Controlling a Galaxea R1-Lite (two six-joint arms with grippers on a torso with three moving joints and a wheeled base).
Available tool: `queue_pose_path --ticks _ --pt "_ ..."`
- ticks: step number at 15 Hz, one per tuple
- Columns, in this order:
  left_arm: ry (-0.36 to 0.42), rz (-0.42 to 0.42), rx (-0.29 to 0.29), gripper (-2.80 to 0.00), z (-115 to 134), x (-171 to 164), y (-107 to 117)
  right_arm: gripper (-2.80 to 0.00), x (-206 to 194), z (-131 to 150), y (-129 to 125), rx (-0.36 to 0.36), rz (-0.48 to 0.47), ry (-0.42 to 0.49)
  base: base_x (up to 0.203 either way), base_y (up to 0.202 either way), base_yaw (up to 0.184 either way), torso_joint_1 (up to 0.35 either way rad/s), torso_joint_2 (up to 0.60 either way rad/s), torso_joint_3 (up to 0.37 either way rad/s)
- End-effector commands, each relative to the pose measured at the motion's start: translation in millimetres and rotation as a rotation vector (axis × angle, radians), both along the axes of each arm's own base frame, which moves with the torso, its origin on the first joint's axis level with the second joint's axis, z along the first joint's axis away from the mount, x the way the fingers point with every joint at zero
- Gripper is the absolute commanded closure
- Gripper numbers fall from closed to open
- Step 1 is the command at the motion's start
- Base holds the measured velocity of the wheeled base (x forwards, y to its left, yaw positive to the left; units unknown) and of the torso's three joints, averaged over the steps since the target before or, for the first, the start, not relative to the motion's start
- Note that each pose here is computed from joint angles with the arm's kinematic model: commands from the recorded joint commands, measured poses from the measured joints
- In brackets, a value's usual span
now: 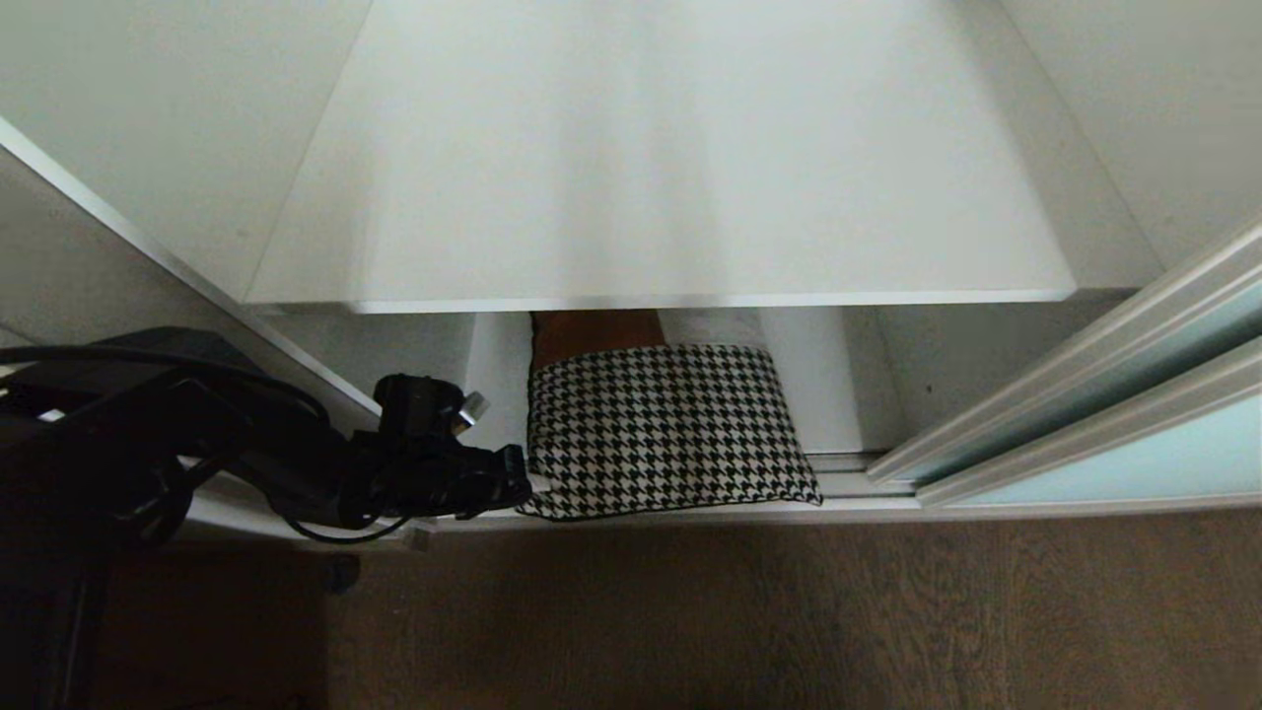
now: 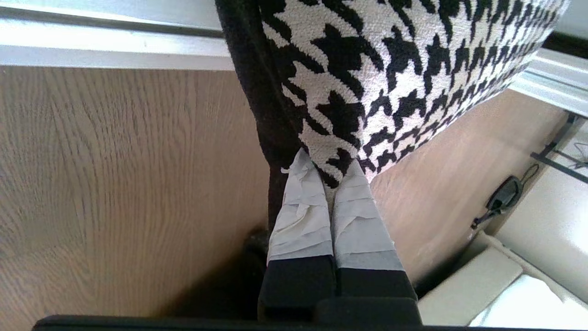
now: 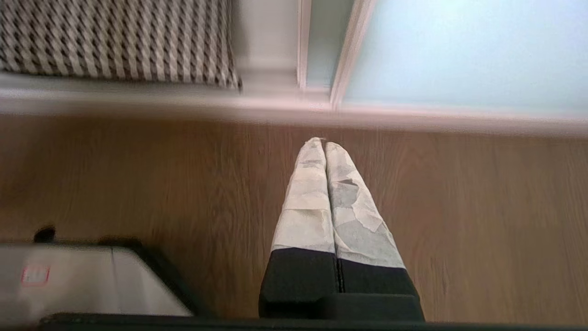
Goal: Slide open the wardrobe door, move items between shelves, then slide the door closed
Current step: Place the pillow on the higher shelf
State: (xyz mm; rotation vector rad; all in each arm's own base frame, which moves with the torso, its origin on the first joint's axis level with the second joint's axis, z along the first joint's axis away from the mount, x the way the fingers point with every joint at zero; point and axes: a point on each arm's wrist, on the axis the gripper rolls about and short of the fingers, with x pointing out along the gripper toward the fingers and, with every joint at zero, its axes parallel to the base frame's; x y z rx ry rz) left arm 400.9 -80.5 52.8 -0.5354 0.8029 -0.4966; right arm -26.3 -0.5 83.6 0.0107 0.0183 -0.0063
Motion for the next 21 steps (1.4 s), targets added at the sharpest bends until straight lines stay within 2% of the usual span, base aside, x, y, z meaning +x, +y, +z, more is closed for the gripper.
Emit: queue_pose_path --ticks 1,5,8,11,15,21 --pt "-0.010 -0.001 -0.008 0.00 -4 2 -1 0.00 -2 37 0 0.028 -0.002 -0.001 0.000 0.000 0.000 0.000 0.00 0.000" --pt "-0.038 0.005 -0.009 0.00 -5 1 -1 0.00 11 63 1 0.108 0.045 0.168 0.000 0.000 0.000 0.000 0.00 0.000" --pt "-0.073 0.002 -0.016 0.00 -3 5 -3 0.00 45 101 4 0.272 0.121 0.298 0.000 0.000 0.000 0.000 0.00 0.000" --pt "-0.079 -0.001 -0.019 0.00 -4 6 -5 0.00 85 110 8 0.380 0.222 0.476 0.000 0.000 0.000 0.000 0.00 0.000" --pt "-0.078 -0.003 -0.019 0.00 -5 5 -6 0.00 143 89 10 0.450 0.252 0.694 0.000 0.000 0.000 0.000 0.00 0.000" --pt "-0.078 -0.010 -0.018 0.00 -5 5 -9 0.00 227 27 3 0.481 0.304 0.785 0.000 0.000 0.000 0.000 0.00 0.000"
